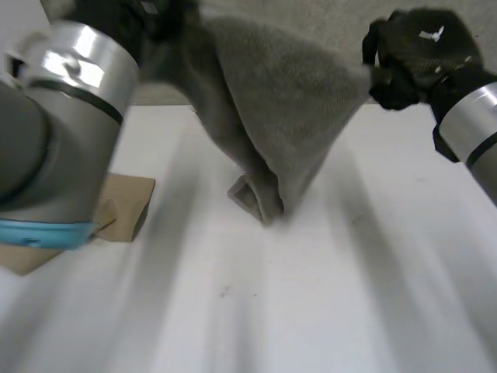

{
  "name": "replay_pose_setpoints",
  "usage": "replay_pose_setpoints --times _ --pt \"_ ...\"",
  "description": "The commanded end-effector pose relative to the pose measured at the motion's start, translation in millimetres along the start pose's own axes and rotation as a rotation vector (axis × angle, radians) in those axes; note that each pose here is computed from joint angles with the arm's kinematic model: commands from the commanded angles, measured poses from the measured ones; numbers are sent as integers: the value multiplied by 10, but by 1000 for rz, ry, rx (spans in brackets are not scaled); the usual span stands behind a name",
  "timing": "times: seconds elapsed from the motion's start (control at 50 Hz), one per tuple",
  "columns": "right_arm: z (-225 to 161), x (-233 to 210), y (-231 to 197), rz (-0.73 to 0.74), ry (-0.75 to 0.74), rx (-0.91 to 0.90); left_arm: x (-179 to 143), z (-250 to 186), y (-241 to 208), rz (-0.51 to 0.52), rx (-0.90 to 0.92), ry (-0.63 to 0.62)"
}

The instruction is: Fold the laundry.

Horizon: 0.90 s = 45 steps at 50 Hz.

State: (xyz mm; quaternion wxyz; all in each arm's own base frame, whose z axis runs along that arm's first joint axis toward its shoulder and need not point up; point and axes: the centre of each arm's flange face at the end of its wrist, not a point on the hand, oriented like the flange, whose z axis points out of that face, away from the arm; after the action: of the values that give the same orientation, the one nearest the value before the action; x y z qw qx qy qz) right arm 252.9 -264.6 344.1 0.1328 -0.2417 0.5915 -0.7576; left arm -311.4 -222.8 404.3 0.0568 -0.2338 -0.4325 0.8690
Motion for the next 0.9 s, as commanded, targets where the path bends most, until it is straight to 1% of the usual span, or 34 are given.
replay_pose_setpoints --times 0.02,0.08,0.1,0.16,0.18,0.24,0.26,0.3,0.32,0.34,0.38,0.4,0.46,0.48,0.54,0.56,0.58,0.62,0.64,0.68,0.72,0.76,0.78,0.8,0.84,0.86,0.9 --pt "-180 -66 150 96 -6 -61 -68 12 -276 -11 91 -19" --pt "-212 -68 279 107 0 -100 77 20 -167 -20 69 21" --pt "-239 -70 380 118 4 -132 254 14 -38 -30 42 66" --pt "-273 -81 573 124 15 -195 585 -51 143 -51 5 159" --pt "-282 -74 735 126 32 -247 816 -126 256 -65 -19 227" --pt "-285 21 996 114 88 -327 1169 -283 458 -86 -62 337" --pt "-280 154 1167 95 142 -374 1390 -409 592 -105 -92 410" --pt "-269 335 1335 72 205 -411 1597 -553 693 -127 -119 481" --pt "-258 514 1486 43 261 -439 1690 -625 735 -138 -131 513" --pt "-257 594 1554 28 281 -454 1850 -765 797 -150 -150 572" --pt "-256 736 1663 -3 311 -481 1947 -869 845 -154 -166 611" --pt "-257 853 1711 -47 330 -501 1973 -904 858 -152 -170 622" --pt "-267 910 1776 -141 327 -555 1957 -914 846 -153 -173 620" --pt "-272 918 1783 -202 314 -581 1944 -899 822 -153 -167 616" --pt "-265 944 1757 -274 310 -591 1785 -775 692 -151 -134 573" --pt "-238 969 1708 -289 318 -573 1711 -723 660 -148 -126 552" --pt "-217 981 1667 -294 324 -559 1533 -612 645 -134 -120 502" --pt "-182 1000 1533 -309 331 -519 1345 -514 667 -119 -124 450" --pt "-154 1011 1338 -328 342 -467 1155 -435 683 -102 -129 402" --pt "-140 965 1131 -343 335 -408 1016 -393 661 -93 -126 371" --pt "-134 773 932 -354 264 -342 853 -376 643 -82 -128 335" --pt "-143 569 814 -355 177 -295 783 -394 648 -81 -137 323" --pt "-173 323 738 -350 64 -256 751 -407 658 -77 -143 317" --pt "-193 212 711 -346 14 -242 704 -439 690 -72 -159 308" --pt "-240 1 682 -348 -83 -227 640 -465 748 -63 -182 292" --pt "-318 -199 708 -349 -171 -247 593 -511 829 -56 -215 280" --pt "-389 -342 733 -358 -227 -276 535 -561 927 -46 -253 261"
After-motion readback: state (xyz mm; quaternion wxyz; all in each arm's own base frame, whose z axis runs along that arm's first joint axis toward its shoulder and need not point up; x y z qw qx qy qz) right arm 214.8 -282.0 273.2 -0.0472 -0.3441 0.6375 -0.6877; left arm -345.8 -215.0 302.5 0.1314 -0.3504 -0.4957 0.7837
